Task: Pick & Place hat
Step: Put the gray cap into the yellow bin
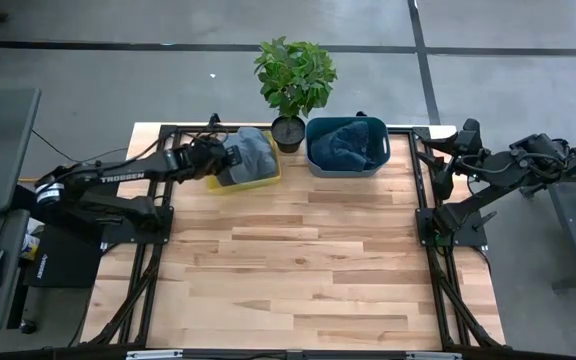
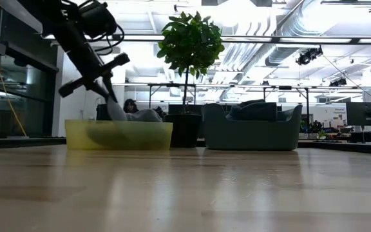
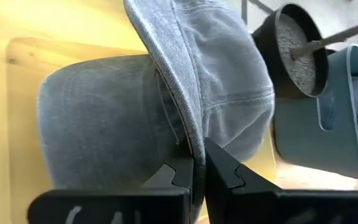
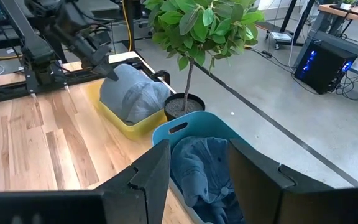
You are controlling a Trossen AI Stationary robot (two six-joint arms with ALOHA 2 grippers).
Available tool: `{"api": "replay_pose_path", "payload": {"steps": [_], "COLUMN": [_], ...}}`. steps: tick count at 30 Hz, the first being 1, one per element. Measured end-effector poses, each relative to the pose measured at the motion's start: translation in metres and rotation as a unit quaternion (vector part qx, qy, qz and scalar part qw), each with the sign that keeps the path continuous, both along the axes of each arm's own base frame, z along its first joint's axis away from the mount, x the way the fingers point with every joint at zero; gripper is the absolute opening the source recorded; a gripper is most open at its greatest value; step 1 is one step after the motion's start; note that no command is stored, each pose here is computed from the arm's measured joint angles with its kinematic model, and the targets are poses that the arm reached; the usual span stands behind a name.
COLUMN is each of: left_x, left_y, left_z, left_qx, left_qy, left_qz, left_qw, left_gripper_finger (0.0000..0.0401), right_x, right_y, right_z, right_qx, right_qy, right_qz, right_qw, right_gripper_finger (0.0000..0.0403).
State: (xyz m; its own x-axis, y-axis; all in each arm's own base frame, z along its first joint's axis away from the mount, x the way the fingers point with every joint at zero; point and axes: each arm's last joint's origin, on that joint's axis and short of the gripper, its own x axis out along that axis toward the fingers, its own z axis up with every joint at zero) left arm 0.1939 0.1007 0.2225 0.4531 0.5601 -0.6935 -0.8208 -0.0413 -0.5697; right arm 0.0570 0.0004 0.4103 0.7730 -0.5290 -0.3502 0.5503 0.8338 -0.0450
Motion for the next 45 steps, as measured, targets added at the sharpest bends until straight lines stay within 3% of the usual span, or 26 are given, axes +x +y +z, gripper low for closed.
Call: {"api": "replay_pose_path", "payload": {"steps": [8, 19, 24, 29, 35, 40, 45], "left_x": [-0.012, -0.018, -0.021, -0.025, -0.025, -0.024, -0.026], "left_y": [0.012, 0.016, 0.015, 0.012, 0.013, 0.014, 0.013], "left_z": [-0.006, -0.010, -0.014, -0.019, -0.015, -0.002, 0.003], "left_qx": [-0.046, -0.069, -0.065, -0.077, -0.059, -0.014, 0.008], "left_qy": [0.023, 0.040, 0.070, 0.102, 0.097, 0.067, 0.063], "left_qz": [0.019, 0.024, 0.020, 0.010, -0.001, -0.009, -0.005], "left_qw": [0.998, 0.997, 0.995, 0.992, 0.994, 0.998, 0.998], "left_gripper_finger": [0.0007, 0.0023, 0.0077, 0.0173, 0.0273, 0.0289, 0.0250], "right_x": [0.000, 0.000, 0.000, 0.000, 0.000, 0.000, 0.000], "right_y": [0.000, 0.000, 0.000, 0.000, 0.000, 0.000, 0.000], "right_z": [0.000, 0.000, 0.000, 0.000, 0.000, 0.000, 0.000], "right_qx": [0.006, 0.008, 0.008, 0.016, 0.016, 0.016, 0.018], "right_qy": [-0.004, -0.006, -0.006, -0.011, -0.011, -0.011, -0.012], "right_qz": [-0.003, -0.005, -0.005, -0.007, -0.007, -0.007, -0.008], "right_qw": [1.000, 1.000, 1.000, 1.000, 1.000, 1.000, 1.000], "right_gripper_finger": [0.0154, 0.0154, 0.0154, 0.0154, 0.0153, 0.0154, 0.0153]}}
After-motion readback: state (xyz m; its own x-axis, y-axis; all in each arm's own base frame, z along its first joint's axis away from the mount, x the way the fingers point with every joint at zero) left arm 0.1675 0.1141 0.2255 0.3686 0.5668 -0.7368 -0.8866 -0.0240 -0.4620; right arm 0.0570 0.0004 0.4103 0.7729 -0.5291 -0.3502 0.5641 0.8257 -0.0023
